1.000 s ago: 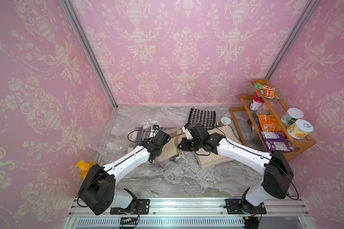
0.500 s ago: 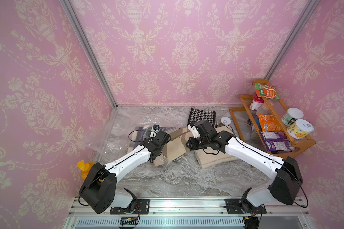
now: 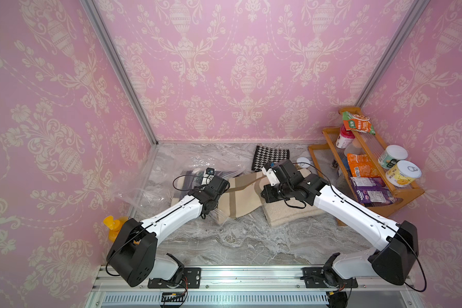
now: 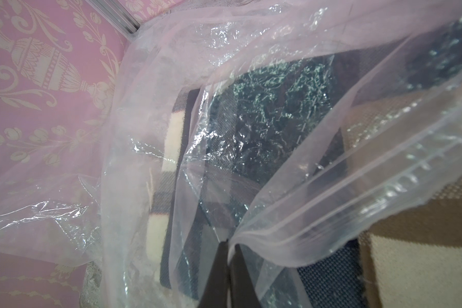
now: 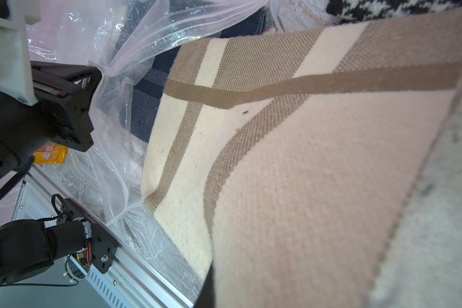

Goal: Take the scarf out of the vacuum bag
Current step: Take out the scarf from the vacuum bag.

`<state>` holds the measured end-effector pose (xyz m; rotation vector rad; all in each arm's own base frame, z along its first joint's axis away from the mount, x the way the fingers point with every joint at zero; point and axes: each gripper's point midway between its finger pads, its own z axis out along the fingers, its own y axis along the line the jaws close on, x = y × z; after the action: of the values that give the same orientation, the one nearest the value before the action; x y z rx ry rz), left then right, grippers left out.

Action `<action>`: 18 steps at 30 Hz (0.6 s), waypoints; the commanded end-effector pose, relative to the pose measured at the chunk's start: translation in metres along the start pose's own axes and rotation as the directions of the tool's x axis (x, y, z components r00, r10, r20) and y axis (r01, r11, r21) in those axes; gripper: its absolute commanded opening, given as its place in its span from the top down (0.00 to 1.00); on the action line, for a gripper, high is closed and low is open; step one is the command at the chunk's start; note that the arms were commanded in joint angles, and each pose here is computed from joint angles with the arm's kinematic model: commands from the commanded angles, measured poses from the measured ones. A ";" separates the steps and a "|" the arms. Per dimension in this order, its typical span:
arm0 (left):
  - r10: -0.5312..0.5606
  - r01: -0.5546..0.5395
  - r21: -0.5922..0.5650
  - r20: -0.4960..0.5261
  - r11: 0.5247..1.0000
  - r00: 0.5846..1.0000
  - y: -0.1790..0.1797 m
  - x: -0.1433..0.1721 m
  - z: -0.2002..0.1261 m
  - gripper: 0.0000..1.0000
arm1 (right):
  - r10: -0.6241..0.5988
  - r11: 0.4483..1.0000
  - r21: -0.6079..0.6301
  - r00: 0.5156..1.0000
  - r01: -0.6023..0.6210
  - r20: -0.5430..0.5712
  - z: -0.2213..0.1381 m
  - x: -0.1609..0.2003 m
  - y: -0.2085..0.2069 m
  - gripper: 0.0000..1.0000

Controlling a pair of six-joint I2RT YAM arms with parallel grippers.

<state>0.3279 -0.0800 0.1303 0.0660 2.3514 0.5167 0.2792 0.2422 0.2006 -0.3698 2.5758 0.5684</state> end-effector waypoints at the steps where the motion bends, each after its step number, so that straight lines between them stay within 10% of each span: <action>1: -0.004 0.004 0.009 0.006 1.000 1.000 0.000 -0.009 -0.001 1.00 | -0.052 0.998 0.047 0.998 0.050 0.040 -0.025 -0.010 -0.008 0.91; 18: -0.003 0.003 0.008 0.002 1.000 1.000 -0.001 -0.007 0.000 1.00 | -0.098 0.974 0.208 0.995 0.092 0.022 -0.054 -0.008 -0.050 0.90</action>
<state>0.3286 -0.0811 0.1305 0.0647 2.3499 0.5082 0.2797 0.1905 0.2048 -0.4020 2.6126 0.3327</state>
